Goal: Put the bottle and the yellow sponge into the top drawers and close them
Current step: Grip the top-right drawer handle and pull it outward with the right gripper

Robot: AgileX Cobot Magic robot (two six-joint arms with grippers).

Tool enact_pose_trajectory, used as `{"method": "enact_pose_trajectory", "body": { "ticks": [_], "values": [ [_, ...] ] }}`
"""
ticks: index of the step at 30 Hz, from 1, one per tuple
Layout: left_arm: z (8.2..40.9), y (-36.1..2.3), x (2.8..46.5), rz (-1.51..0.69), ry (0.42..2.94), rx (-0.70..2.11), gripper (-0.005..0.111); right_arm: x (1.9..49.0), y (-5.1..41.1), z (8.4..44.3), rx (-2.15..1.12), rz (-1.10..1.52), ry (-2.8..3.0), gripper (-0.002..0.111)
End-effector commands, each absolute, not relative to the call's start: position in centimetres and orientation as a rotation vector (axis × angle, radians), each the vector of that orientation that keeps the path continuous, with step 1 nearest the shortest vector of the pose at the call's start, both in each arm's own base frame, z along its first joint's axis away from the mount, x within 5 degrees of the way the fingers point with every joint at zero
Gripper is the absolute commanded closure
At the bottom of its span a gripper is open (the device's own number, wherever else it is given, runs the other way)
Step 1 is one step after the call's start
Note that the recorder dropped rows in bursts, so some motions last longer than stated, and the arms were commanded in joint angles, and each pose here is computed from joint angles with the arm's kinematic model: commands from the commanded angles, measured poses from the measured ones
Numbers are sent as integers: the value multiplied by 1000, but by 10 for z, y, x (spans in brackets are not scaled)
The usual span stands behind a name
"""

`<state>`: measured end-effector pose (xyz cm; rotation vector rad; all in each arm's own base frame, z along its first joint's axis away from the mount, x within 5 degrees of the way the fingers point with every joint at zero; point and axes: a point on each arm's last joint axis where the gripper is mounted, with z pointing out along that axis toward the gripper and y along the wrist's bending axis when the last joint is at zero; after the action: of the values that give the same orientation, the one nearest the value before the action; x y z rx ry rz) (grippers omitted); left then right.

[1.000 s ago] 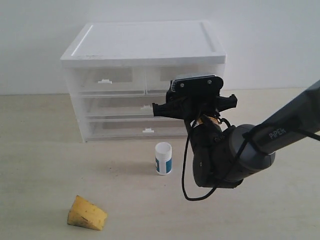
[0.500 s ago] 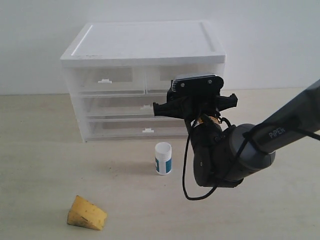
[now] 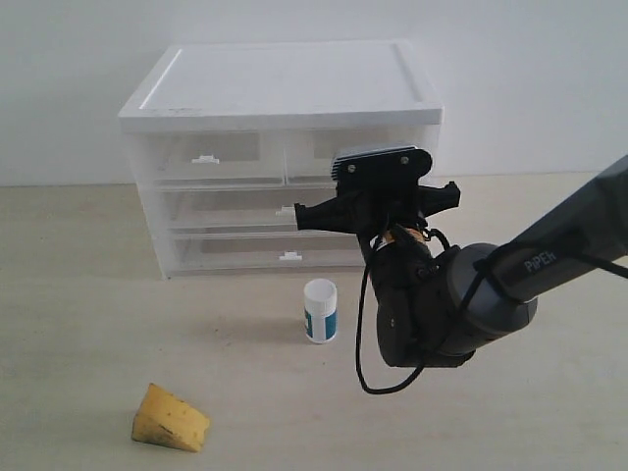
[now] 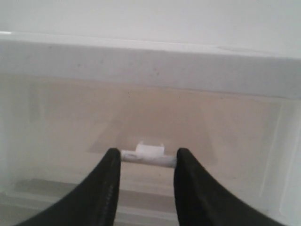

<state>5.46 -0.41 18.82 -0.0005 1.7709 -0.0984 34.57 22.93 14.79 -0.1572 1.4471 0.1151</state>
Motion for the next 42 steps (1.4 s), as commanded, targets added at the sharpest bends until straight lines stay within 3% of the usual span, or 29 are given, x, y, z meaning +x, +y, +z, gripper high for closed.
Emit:
{"method": "enact_pose_trajectory", "body": {
  "ticks": [1,29,40,42],
  "values": [
    [187,-4,55,-89,1769,1,102,345,232,154,-170,118,1421,108],
    [187,-4,55,-89,1769,1,102,270,249,172,-191,54,1510,108],
    [187,-4,55,-89,1769,1,102,255,243,159,-169,42,1575,108],
    [187,-4,55,-89,1769,1,102,255,243,159,-168,44,1575,104]
  ]
}}
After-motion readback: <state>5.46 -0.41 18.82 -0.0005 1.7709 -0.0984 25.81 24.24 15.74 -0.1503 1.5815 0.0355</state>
